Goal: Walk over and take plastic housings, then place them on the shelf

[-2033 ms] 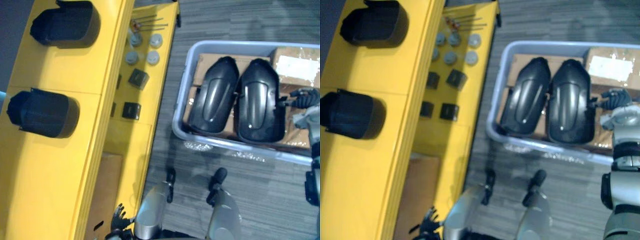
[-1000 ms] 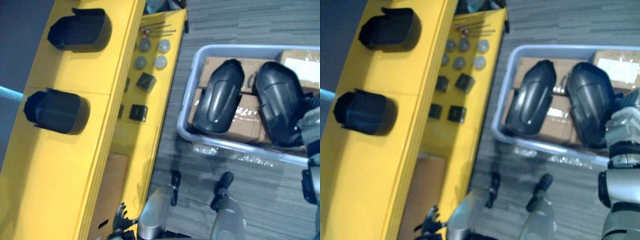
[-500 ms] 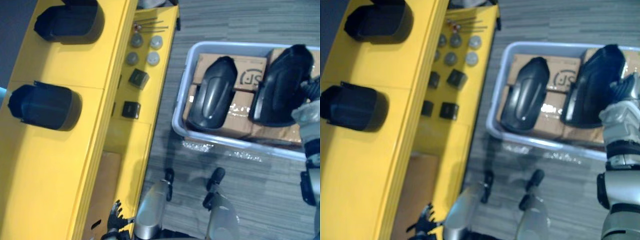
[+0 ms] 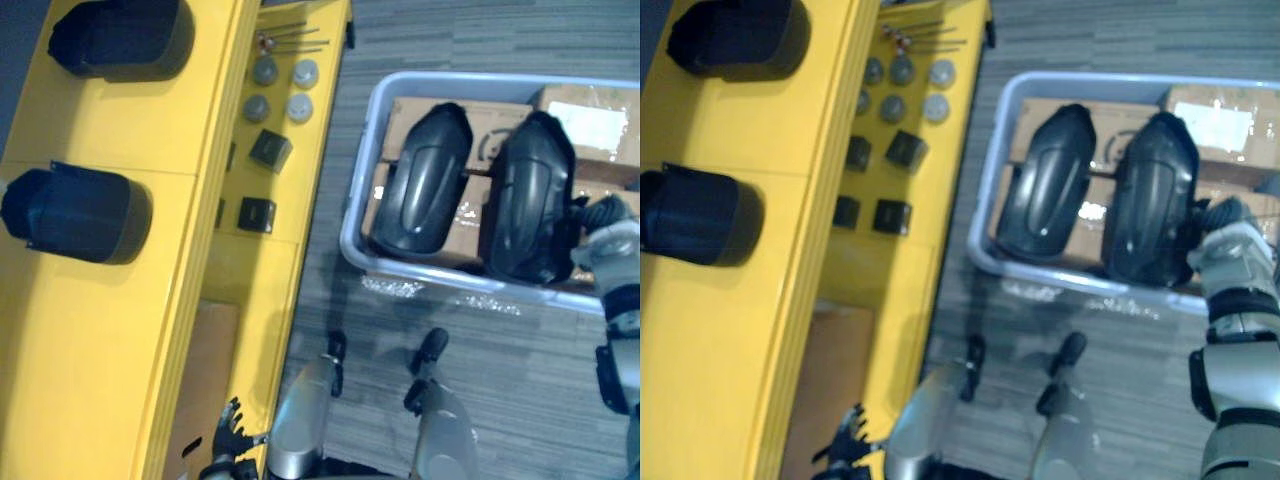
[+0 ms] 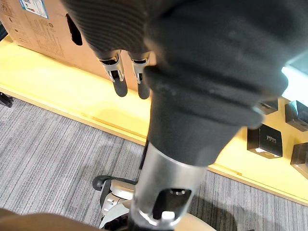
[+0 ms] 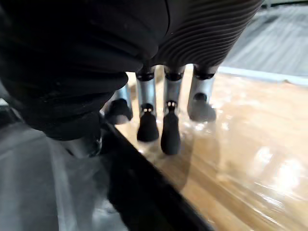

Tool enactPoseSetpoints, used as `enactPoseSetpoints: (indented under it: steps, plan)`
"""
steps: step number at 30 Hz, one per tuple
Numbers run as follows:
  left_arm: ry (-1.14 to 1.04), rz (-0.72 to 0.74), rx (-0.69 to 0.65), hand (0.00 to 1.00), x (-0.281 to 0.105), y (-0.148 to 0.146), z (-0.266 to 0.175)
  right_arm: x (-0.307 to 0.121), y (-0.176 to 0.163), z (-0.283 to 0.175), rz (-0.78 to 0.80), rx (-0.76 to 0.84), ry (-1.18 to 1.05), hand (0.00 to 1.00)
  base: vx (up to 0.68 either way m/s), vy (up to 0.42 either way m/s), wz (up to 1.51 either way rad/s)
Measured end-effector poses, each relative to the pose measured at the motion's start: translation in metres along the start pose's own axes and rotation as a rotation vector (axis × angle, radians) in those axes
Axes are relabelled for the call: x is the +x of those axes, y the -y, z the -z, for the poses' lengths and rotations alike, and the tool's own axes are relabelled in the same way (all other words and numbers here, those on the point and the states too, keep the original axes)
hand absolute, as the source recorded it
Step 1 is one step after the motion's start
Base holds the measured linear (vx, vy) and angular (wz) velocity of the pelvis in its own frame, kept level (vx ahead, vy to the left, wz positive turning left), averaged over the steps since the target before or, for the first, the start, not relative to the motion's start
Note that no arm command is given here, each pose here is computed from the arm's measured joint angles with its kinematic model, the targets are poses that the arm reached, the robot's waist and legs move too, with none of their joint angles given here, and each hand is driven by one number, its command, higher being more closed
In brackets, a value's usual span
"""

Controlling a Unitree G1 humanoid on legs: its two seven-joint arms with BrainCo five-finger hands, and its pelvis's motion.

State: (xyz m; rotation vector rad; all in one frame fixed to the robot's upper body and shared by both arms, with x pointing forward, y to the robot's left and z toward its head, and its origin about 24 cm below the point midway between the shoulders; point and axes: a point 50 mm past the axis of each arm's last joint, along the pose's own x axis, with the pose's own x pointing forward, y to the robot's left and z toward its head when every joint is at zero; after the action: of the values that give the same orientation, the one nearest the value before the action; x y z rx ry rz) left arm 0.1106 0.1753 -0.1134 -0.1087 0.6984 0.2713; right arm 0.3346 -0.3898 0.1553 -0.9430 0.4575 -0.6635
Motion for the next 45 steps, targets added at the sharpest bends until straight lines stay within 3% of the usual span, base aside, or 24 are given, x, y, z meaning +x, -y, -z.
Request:
enactPoseSetpoints:
  steps: [11, 18, 22, 31, 45]
  plan:
    - [-0.027, -0.010, -0.027, 0.00, -0.004, 0.005, 0.007, -0.005, 0.042, -0.017, 0.470, 0.219, 0.070, 0.00, 0.00, 0.044, -0.01]
    - [-0.039, -0.021, -0.031, 0.00, -0.005, 0.003, 0.009, -0.018, 0.068, -0.048, 0.606, 0.421, 0.287, 0.00, -0.02, 0.034, -0.12]
    - [-0.059, -0.035, -0.060, 0.00, -0.005, 0.002, 0.010, -0.030, 0.058, -0.061, 0.575, 0.486, 0.415, 0.00, -0.01, 0.018, -0.13]
    - [-0.063, -0.043, -0.062, 0.00, -0.004, 0.000, 0.010, -0.040, -0.017, -0.059, 0.239, 0.602, 0.388, 0.00, 0.00, 0.020, -0.06]
    - [-0.065, -0.046, -0.071, 0.00, -0.004, 0.001, 0.011, -0.036, -0.042, -0.031, 0.209, 0.559, 0.220, 0.00, -0.02, 0.042, -0.02]
